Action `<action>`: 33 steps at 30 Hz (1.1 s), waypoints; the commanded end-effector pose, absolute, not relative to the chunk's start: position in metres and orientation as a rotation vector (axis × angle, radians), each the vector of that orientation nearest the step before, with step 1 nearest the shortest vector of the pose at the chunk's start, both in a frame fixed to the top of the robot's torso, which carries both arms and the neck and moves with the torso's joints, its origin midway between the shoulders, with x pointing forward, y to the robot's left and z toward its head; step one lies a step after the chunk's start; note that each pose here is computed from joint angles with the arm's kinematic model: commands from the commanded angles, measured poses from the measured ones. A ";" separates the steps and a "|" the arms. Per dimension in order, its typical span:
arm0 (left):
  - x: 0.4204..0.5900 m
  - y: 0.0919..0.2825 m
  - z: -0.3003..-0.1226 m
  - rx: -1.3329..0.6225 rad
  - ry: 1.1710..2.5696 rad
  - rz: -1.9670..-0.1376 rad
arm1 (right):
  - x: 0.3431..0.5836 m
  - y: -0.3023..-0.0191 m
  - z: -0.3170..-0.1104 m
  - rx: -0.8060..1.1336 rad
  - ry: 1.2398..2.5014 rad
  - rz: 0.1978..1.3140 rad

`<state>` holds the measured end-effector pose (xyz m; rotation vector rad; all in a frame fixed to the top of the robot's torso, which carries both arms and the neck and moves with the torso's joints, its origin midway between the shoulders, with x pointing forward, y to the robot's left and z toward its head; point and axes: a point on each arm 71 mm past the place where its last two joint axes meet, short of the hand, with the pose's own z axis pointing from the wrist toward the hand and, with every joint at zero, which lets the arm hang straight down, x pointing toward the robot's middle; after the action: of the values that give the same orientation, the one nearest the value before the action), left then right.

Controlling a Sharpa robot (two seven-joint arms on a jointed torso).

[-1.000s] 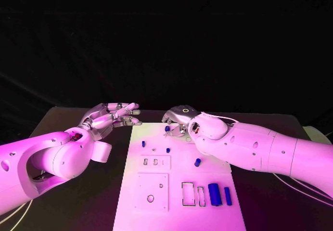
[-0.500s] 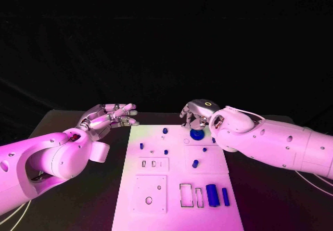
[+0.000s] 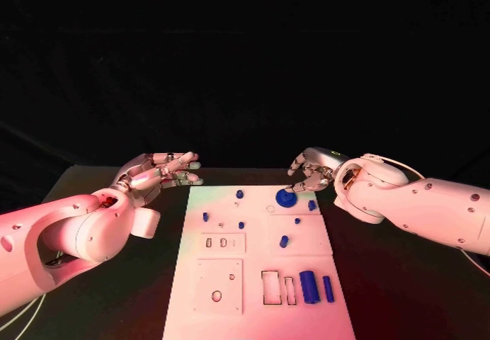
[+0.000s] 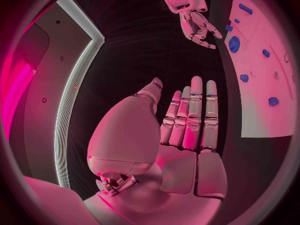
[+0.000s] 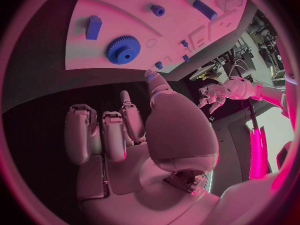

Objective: Assemble the parts on the task board

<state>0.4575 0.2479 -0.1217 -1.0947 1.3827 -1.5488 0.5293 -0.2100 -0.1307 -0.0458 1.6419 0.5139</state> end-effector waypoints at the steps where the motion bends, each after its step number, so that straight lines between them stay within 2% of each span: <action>1: 0.457 0.246 -0.121 -1.088 1.389 -1.572 | 0.531 -0.212 -0.138 -0.004 1.722 0.503; 13: 0.456 0.246 -0.120 -1.087 1.389 -1.576 | 0.533 -0.210 -0.155 -0.023 1.767 0.467; 33: 0.456 0.248 -0.120 -1.089 1.390 -1.573 | 0.536 -0.206 -0.165 -0.024 1.776 0.447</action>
<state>0.4562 0.2504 -0.1214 -1.0980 1.3830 -1.5478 0.5359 -0.2058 -0.1641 -0.0171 1.7714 0.4646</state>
